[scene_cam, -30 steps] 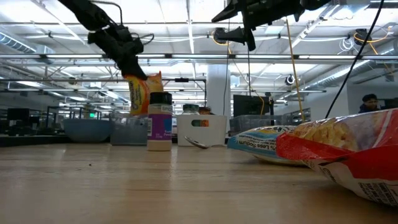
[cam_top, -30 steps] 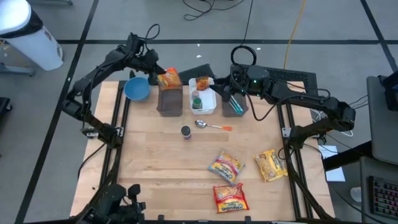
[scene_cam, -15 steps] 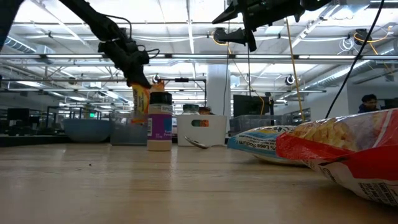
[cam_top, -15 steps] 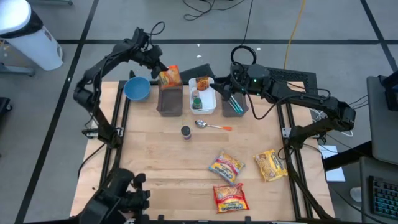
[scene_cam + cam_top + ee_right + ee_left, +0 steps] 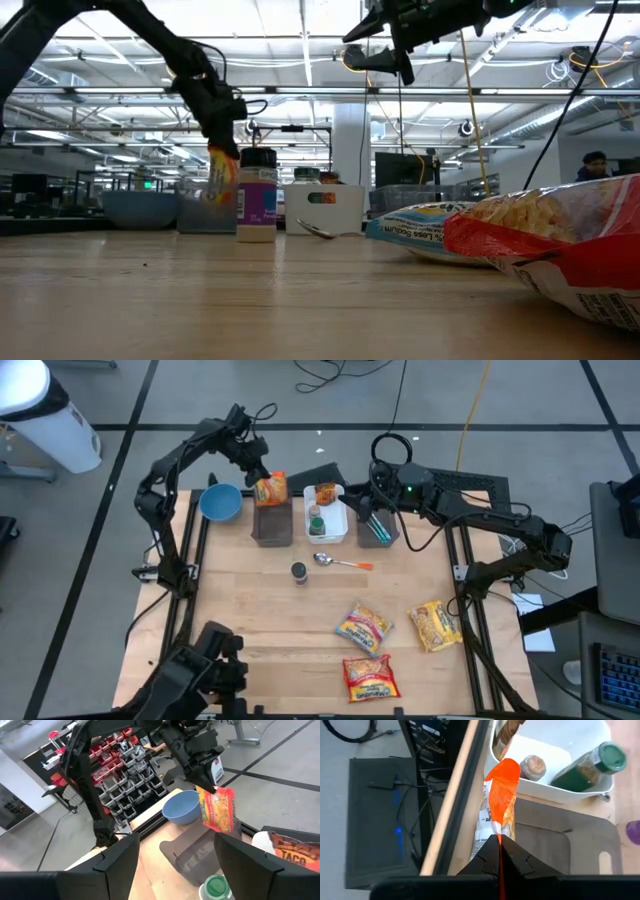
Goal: Pick & Place Food Item
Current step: Put the orange noodle pack into the left black bin, then put the orange spoon into the right black bin
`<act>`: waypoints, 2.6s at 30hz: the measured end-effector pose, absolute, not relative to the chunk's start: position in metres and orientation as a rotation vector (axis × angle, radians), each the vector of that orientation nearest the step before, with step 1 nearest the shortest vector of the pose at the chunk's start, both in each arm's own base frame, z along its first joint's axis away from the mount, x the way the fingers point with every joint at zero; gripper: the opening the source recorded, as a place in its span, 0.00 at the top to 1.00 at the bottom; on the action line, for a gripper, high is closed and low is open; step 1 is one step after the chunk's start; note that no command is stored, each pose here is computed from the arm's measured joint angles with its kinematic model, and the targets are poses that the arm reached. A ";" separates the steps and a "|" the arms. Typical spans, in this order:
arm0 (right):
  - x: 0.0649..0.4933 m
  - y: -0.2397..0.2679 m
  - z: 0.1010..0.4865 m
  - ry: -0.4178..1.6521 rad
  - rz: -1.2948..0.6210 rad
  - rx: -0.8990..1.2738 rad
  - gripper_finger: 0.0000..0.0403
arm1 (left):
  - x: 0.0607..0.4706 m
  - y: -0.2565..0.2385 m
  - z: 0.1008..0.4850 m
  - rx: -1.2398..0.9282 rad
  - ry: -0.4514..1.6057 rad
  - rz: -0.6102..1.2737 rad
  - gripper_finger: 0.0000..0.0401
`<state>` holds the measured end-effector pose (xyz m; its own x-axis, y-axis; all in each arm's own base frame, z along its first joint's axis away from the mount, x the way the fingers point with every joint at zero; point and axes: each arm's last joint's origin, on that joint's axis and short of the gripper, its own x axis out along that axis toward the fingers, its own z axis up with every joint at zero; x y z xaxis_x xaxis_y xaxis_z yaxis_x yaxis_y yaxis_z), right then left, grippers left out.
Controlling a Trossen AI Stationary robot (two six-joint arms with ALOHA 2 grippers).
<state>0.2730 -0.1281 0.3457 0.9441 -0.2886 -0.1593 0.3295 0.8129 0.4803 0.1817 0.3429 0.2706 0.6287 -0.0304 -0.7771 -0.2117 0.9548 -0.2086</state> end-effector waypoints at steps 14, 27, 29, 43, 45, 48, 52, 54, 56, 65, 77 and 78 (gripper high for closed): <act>0.269 -0.137 0.345 0.078 -0.360 0.530 0.38 | 0.192 0.344 0.264 -0.234 0.906 0.087 1.00; 0.269 -0.137 0.345 0.083 -0.364 0.532 0.38 | 0.201 0.348 0.255 -0.236 0.897 0.081 1.00; 0.269 -0.137 0.345 0.084 -0.364 0.532 0.38 | 0.201 0.348 0.255 -0.238 0.898 0.080 0.99; 0.269 -0.137 0.345 0.083 -0.365 0.532 0.38 | 0.201 0.348 0.254 -0.231 0.922 0.101 0.98; 0.269 -0.137 0.344 0.084 -0.365 0.532 0.38 | 0.201 0.348 0.254 -0.229 0.929 0.107 0.98; 0.269 -0.137 0.345 0.084 -0.365 0.532 0.38 | 0.201 0.348 0.254 -0.224 0.940 0.116 0.97; 0.269 -0.137 0.345 0.084 -0.365 0.532 0.38 | 0.201 0.349 0.254 -0.225 0.940 0.122 0.92; 0.269 -0.137 0.345 0.084 -0.365 0.532 0.38 | 0.201 0.349 0.254 -0.226 0.940 0.124 0.90; 0.269 -0.137 0.344 0.084 -0.365 0.532 0.38 | 0.201 0.349 0.254 -0.222 0.938 0.126 0.87; 0.269 -0.137 0.344 0.084 -0.365 0.532 0.38 | 0.201 0.353 0.255 -0.203 0.948 0.176 0.77; 0.269 -0.137 0.344 0.085 -0.364 0.528 0.38 | 0.197 0.349 0.267 -0.211 0.941 0.229 0.70; 0.269 -0.137 0.344 0.085 -0.364 0.528 0.38 | 0.196 0.348 0.270 -0.211 0.935 0.233 0.69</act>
<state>0.2687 -0.1367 0.3444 0.9325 -0.3177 -0.1718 0.3610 0.8014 0.4769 0.1964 0.3483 0.2700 0.5720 0.1062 -0.8134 -0.2878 0.9545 -0.0777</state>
